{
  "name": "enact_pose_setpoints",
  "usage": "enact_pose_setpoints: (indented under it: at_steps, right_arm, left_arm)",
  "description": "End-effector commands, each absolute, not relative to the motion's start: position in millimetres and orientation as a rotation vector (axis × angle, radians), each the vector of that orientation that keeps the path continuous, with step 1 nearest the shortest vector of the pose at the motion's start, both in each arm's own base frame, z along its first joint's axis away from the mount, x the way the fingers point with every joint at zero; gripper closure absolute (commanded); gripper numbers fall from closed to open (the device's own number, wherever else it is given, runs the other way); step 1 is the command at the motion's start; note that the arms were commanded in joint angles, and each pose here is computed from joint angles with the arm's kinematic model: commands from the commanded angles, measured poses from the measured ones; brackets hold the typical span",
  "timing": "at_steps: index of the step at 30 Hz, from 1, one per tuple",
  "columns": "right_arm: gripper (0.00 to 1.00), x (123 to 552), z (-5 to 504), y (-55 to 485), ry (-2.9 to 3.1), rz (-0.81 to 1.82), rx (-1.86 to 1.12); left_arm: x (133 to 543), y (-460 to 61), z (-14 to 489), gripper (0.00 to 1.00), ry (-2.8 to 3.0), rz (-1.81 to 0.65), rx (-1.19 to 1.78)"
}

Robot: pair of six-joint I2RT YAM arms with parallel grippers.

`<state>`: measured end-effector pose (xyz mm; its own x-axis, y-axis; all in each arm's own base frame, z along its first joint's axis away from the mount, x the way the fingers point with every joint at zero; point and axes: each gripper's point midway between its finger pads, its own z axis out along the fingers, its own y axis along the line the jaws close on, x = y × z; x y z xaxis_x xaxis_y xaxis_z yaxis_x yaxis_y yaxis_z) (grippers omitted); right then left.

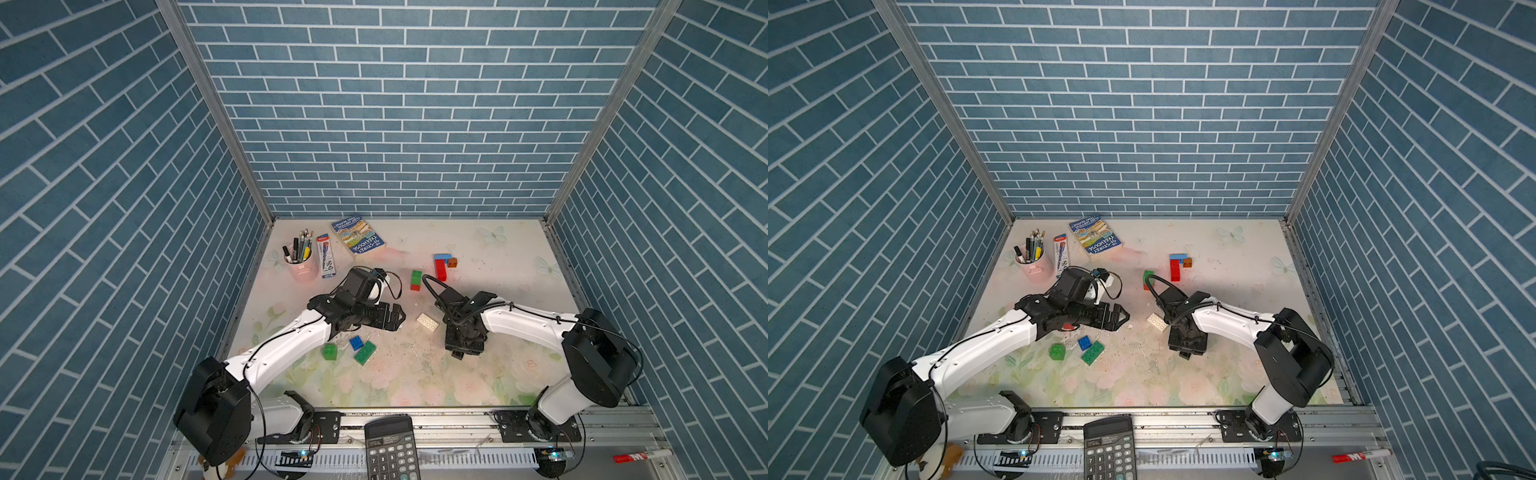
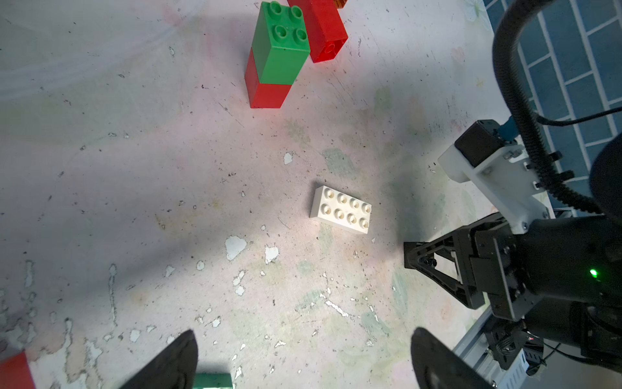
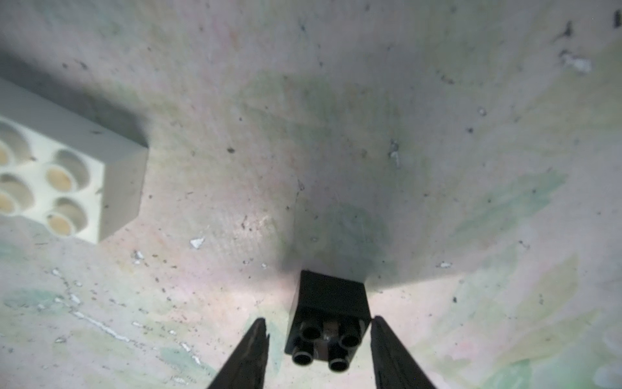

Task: Assemble the letter r with lego
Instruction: Move the lego brick at the center of the board.

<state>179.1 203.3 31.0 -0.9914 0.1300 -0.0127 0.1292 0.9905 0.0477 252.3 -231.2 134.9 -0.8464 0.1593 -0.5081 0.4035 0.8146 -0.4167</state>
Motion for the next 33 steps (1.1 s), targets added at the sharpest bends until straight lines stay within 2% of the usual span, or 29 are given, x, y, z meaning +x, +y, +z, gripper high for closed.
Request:
enact_pose_setpoints:
  at_steps: [1, 7, 14, 25, 33]
  right_arm:
    - [0.51, 182, 28, 202, 3.104, 0.014, 0.318]
    - [0.53, 178, 27, 200, 3.114, -0.032, 0.332]
    - [0.77, 178, 24, 204, 3.142, -0.054, 0.3]
    - [0.78, 226, 43, 196, 3.139, -0.145, 0.11]
    - [0.78, 268, 39, 186, 3.142, -0.08, 0.084]
  left_arm:
    - [250, -229, 142, 0.0, 2.525, -0.708, 0.458]
    - [250, -229, 145, 0.0, 2.517, -0.703, 0.481]
    - [253, -226, 144, 0.01, 2.518, -0.706, 0.472]
    - [277, -227, 150, 0.0, 2.495, -0.71, 0.425]
    - [299, -228, 152, 0.0, 2.486, -0.714, 0.397]
